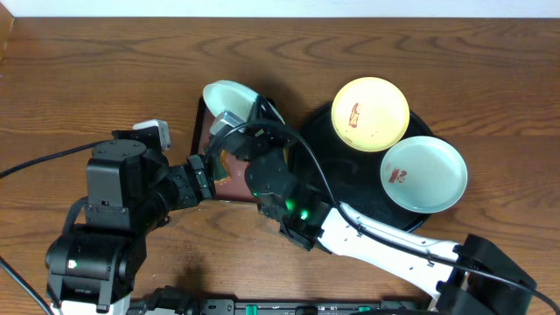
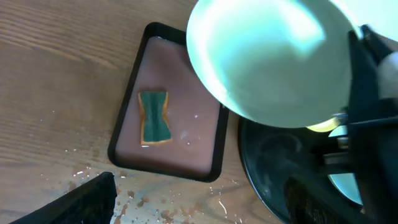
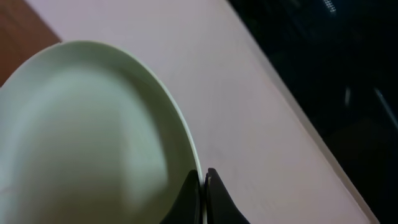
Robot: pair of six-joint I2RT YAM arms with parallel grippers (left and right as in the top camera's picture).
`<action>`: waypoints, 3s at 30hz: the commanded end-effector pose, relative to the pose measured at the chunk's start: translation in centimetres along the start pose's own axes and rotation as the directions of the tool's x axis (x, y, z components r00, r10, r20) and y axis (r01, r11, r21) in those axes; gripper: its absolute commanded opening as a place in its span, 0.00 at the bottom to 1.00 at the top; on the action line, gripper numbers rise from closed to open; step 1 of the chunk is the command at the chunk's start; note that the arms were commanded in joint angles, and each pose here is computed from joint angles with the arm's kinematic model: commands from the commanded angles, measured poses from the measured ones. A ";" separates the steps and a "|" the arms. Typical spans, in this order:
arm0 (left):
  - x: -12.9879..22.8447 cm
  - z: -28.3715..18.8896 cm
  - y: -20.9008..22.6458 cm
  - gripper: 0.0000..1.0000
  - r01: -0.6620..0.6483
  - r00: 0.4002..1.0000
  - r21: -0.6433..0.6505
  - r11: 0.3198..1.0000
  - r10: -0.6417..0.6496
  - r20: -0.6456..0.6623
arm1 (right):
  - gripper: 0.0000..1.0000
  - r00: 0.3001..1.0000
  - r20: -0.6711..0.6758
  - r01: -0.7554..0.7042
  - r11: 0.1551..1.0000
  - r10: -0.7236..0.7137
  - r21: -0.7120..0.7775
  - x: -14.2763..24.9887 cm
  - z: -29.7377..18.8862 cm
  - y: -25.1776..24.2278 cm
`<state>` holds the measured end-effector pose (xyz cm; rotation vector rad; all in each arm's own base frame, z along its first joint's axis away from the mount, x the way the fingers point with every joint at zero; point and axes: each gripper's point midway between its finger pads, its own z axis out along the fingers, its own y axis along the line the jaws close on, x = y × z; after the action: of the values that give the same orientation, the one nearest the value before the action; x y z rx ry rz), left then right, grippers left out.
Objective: Clean dirty plates on tray and stack at the side
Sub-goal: 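Grip the cleaned pale green plate rim with the right gripper and lift it, then carry the plate right and set it down beside the round tray, then move the right gripper back to the remaining pale green plate rim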
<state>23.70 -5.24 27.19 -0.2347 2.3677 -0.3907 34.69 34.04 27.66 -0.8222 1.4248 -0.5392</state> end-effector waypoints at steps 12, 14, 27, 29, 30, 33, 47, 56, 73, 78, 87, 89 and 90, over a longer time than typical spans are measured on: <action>-0.8 -0.6 -0.2 0.87 -0.009 1.000 0.003 1.000 0.009 0.029 | 0.01 0.884 -0.136 -0.459 0.886 0.448 -0.069 2.5 -0.6 1.4; -0.9 -0.6 -0.2 0.87 -0.010 0.999 0.005 1.000 0.010 0.033 | 0.01 0.835 -0.166 -0.546 0.829 0.525 -0.126 2.6 -0.7 1.5; -1.6 -0.6 -0.5 0.87 -0.014 0.998 0.015 1.000 0.013 0.059 | 0.01 0.168 -0.479 -0.983 0.186 0.862 -0.010 12.8 -1.4 -10.7; -1.6 -0.6 -0.5 0.87 -0.014 0.998 0.015 1.000 0.013 0.059 | 0.01 0.109 -0.459 -0.988 0.149 0.882 0.051 15.4 -2.0 -13.8; -1.6 -0.6 -0.5 0.87 -0.014 0.998 0.015 1.000 0.013 0.059 | 0.01 0.081 -0.436 -0.986 0.137 0.896 0.099 17.0 -2.5 -15.6; -1.6 -0.6 -0.5 0.87 -0.014 0.998 0.015 1.000 0.013 0.058 | 0.01 -0.001 -0.349 -0.960 0.098 0.937 0.264 22.3 -4.4 -20.3; -1.6 0.0 -0.4 0.87 -0.012 0.999 0.009 1.000 0.011 0.042 | 0.01 -0.429 -0.048 -0.562 -0.225 0.902 0.796 45.4 -15.9 -26.3; -1.6 0.1 -0.4 0.87 -0.011 0.999 0.007 1.000 0.011 0.038 | 0.01 -0.460 0.011 -0.272 -0.153 0.888 0.950 55.0 -18.9 -24.0; -1.4 1.2 -0.2 0.88 -0.006 1.000 -0.007 1.000 0.006 0.001 | 0.72 -0.441 -0.283 -0.709 -0.137 0.852 0.692 50.5 -11.2 -22.5; -1.4 1.4 -0.2 0.88 -0.005 1.000 -0.009 1.000 0.005 -0.005 | 0.60 -0.398 -0.442 -0.702 0.043 0.804 0.711 47.1 -11.9 -19.5; -1.4 1.4 -0.2 0.88 -0.005 1.000 -0.009 1.000 0.005 -0.004 | 0.66 -0.281 -0.685 -0.588 0.444 0.672 0.677 46.3 -12.8 -13.3; -1.4 1.4 -0.2 0.88 -0.005 1.000 -0.009 1.000 0.005 -0.004 | 0.68 -0.248 -0.688 -0.532 0.498 0.682 0.685 47.2 -13.0 -13.1; -1.4 1.4 -0.2 0.88 -0.005 1.000 -0.009 1.000 0.005 -0.004 | 0.64 -0.235 -0.689 -0.538 0.499 0.685 0.680 47.2 -12.7 -12.8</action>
<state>25.52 -5.50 26.31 -0.2394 2.3954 -0.3863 29.93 -10.13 8.83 0.7866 2.6997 0.0143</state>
